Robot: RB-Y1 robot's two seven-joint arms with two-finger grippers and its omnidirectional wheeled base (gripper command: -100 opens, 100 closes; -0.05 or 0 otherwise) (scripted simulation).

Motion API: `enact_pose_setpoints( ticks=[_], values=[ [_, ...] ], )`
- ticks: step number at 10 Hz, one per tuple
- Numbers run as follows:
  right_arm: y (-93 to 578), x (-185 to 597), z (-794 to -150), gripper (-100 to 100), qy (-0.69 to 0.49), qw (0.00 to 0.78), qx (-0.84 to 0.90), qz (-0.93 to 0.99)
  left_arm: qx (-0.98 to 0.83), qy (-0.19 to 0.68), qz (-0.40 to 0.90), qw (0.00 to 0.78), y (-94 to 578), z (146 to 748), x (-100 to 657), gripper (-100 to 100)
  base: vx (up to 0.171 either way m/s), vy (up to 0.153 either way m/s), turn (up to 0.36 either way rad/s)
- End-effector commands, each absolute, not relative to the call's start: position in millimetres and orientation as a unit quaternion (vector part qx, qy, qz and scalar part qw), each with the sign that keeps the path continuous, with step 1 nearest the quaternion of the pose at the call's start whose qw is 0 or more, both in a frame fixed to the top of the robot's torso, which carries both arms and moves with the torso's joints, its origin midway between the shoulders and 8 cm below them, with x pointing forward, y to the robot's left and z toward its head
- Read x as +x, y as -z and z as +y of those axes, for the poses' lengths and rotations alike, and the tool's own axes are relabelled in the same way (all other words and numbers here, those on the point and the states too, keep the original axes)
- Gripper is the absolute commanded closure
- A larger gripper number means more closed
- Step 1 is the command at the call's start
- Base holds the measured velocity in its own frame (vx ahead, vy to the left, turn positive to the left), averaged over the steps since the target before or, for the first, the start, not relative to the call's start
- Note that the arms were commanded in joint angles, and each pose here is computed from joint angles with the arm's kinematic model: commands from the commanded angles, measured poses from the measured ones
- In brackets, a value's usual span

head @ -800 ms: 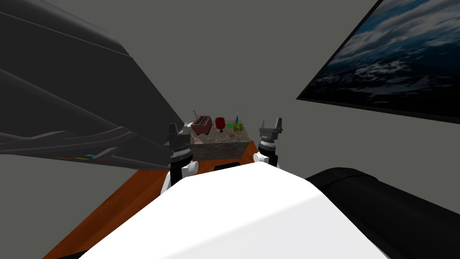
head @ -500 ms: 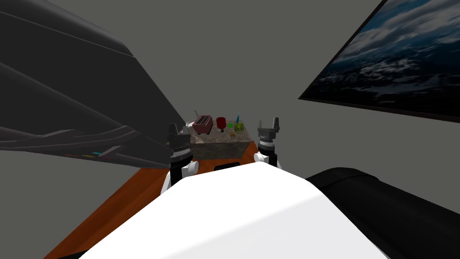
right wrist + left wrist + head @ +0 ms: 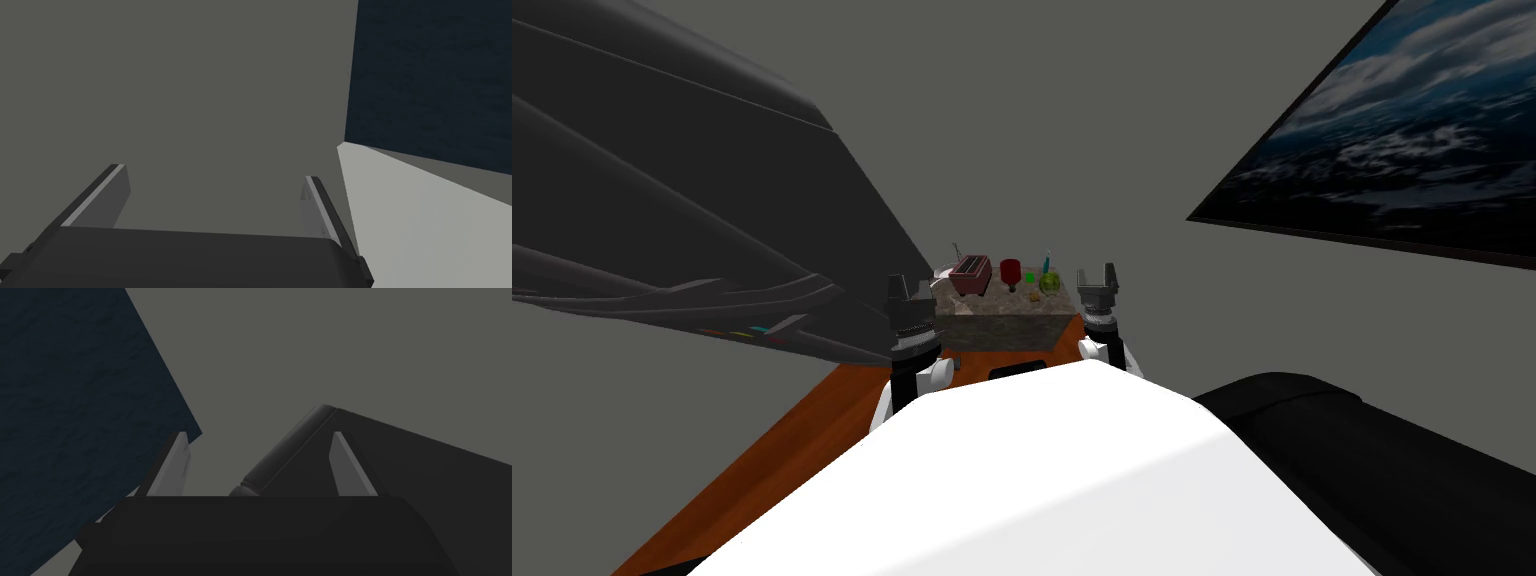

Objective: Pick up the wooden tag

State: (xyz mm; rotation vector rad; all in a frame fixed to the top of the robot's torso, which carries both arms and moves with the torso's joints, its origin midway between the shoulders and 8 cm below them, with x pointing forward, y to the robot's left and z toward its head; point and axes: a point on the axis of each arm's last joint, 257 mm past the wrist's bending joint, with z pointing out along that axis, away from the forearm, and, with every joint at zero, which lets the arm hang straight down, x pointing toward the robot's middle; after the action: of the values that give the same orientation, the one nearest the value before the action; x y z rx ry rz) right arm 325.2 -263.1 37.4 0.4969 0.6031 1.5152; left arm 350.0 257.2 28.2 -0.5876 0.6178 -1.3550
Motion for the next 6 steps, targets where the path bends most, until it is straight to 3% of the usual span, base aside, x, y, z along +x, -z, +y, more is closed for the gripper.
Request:
enact_pose_setpoints(
  ticks=[1,6],
  values=[
    [-35.0,327.8,-257.1,-100,-0.669,0.657,0.205,0.282,-0.263,0.607,0.277,0.696,-28.2,257.2,350.0,0,-0.031,0.051,0.025],
    [-10.9,345.4,-228.0,-100,-0.654,0.653,0.131,0.358,-0.263,0.607,0.277,0.696,-28.2,257.2,350.0,0,-0.032,0.063,0.082]
  ],
)
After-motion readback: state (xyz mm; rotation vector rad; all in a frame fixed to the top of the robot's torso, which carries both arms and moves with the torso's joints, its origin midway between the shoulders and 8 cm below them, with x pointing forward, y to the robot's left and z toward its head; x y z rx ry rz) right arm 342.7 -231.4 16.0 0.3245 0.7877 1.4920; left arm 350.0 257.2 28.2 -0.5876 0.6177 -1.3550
